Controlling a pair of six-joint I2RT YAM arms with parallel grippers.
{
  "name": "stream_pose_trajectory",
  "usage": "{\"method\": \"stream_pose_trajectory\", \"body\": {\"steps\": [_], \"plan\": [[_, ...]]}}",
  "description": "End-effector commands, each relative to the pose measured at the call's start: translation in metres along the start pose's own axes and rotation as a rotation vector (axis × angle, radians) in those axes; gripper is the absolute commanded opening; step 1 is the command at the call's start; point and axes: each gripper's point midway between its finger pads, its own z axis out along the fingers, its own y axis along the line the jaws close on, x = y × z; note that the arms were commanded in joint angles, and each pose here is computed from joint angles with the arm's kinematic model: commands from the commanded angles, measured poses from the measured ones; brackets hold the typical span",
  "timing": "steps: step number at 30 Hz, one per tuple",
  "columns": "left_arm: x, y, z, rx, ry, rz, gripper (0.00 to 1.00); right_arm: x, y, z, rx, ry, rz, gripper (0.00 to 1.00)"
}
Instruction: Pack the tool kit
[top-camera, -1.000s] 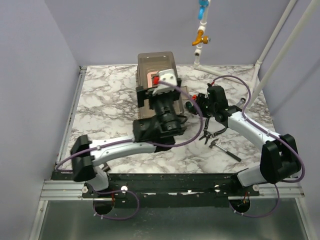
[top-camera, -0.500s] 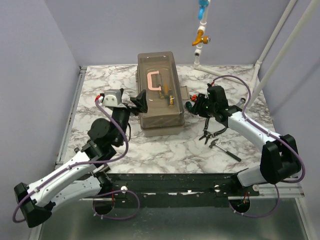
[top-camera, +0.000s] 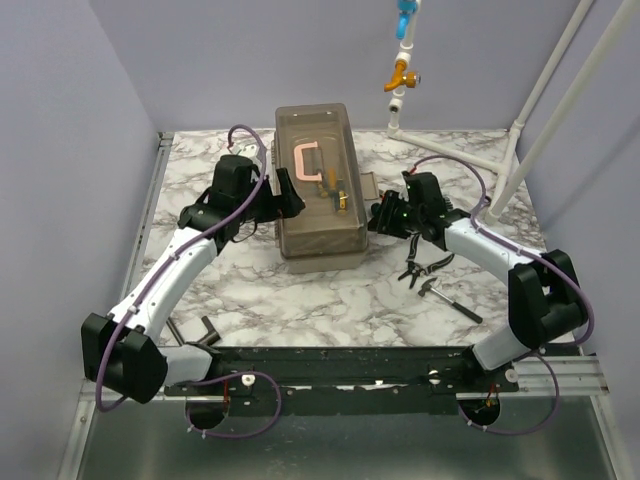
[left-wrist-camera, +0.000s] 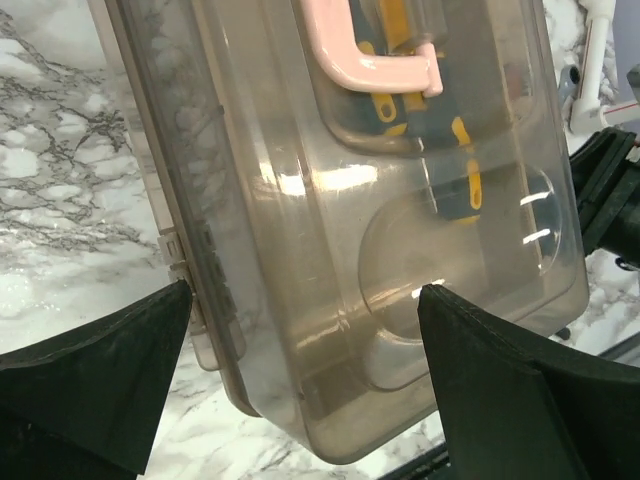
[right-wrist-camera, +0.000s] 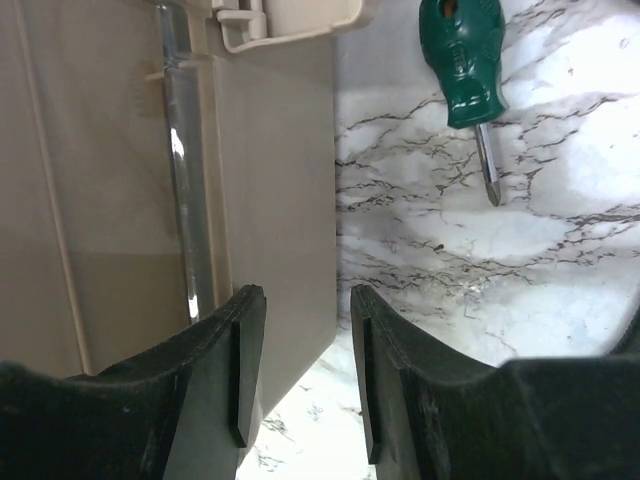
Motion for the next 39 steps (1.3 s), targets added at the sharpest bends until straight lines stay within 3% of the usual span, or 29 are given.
{"method": "stream_pose_trajectory", "body": {"steps": [1,10,14,27,30,33,37,39], "plan": [[-0.006,-0.009,-0.011,0.056,0.103,-0.032,0.99,0.023,0.042,0.006,-0.141,0.063,0.014,0.47],[-0.028,0.027,-0.011,-0.086,0.103,0.028,0.98,0.048,0.073,0.003,-0.209,0.118,-0.013,0.47],[-0.032,0.032,-0.009,-0.109,0.093,0.049,0.98,0.016,0.047,-0.005,-0.043,0.014,-0.035,0.48],[-0.052,0.028,-0.003,-0.100,0.041,0.084,0.96,-0.057,-0.024,-0.001,0.003,-0.145,0.181,0.49],[-0.057,0.031,0.002,-0.121,0.051,0.086,0.96,-0.060,-0.038,0.015,0.027,-0.139,0.213,0.44],[-0.061,0.033,0.009,-0.136,0.064,0.091,0.96,-0.058,-0.033,0.036,-0.026,-0.099,0.242,0.31],[-0.072,0.032,0.016,-0.148,0.074,0.097,0.96,-0.055,-0.023,0.059,-0.134,-0.071,0.260,0.01],[-0.078,0.031,0.019,-0.152,0.076,0.099,0.96,-0.052,-0.019,0.070,-0.189,-0.047,0.269,0.01]]}}
